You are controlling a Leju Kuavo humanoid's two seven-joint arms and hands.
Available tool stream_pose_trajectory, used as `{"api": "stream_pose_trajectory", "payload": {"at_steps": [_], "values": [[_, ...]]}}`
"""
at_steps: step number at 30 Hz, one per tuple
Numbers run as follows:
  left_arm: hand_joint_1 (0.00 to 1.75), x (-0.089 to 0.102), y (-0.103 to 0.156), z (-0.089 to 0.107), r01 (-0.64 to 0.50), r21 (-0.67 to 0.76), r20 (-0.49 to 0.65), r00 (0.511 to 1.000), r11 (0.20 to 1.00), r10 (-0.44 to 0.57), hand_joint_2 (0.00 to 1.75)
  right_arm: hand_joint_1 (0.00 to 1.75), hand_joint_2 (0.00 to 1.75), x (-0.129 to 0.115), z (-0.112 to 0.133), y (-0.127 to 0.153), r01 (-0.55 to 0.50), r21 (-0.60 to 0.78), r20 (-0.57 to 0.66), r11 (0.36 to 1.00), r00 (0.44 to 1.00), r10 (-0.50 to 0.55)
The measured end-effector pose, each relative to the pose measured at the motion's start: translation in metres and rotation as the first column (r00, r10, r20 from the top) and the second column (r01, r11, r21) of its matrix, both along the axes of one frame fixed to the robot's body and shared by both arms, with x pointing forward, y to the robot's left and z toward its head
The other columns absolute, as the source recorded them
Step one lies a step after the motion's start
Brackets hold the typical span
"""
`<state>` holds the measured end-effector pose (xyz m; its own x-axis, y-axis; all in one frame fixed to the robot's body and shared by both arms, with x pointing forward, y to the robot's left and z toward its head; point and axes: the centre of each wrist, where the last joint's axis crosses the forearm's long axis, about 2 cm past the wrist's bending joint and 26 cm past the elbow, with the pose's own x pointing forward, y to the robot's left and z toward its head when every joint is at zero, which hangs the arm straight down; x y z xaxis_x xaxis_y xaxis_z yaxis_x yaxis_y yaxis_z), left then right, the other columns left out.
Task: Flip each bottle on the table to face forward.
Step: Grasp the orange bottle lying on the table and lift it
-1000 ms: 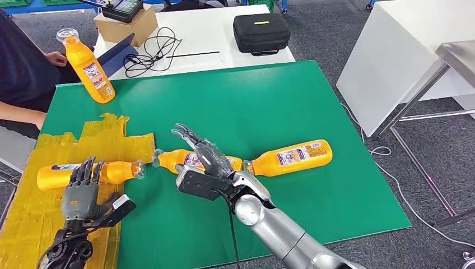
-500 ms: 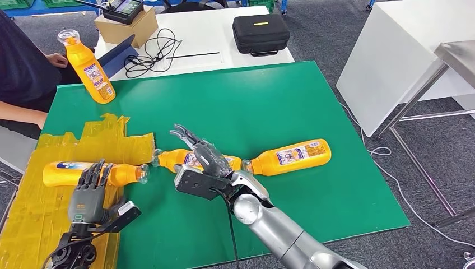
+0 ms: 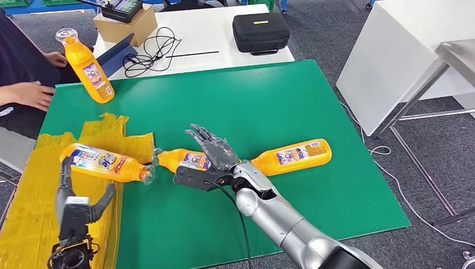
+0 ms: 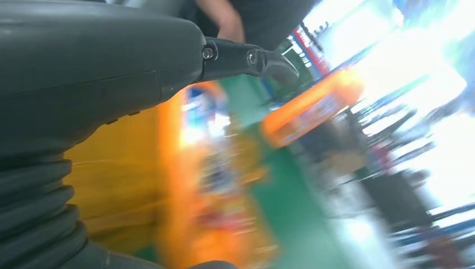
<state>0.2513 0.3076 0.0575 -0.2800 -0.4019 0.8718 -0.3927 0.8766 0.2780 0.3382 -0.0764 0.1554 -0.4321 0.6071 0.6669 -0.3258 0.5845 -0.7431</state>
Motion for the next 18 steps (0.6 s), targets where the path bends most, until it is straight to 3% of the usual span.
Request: {"api": "stream_pose_trajectory", "payload": {"at_steps": [5, 8, 18], "values": [[0.00, 0.015, -0.009, 0.047, 0.064, -0.150, 0.214, 0.976, 0.987, -0.031, 0.00, 0.00, 1.75, 0.007, -0.014, -0.009, 0.095, -0.161, -0.016, 0.982, 0.995, -0.099], [0.00, 0.025, -0.018, 0.064, 0.089, -0.179, 0.287, 0.957, 0.980, -0.035, 0.00, 0.00, 1.75, 0.009, -0.022, -0.017, 0.117, -0.223, -0.036, 0.968, 0.991, -0.128], [0.00, 0.035, -0.031, 0.082, 0.117, -0.220, 0.356, 0.934, 0.968, -0.032, 0.00, 0.00, 1.75, 0.011, -0.036, -0.018, 0.097, -0.324, -0.109, 0.941, 0.984, -0.139]]}}
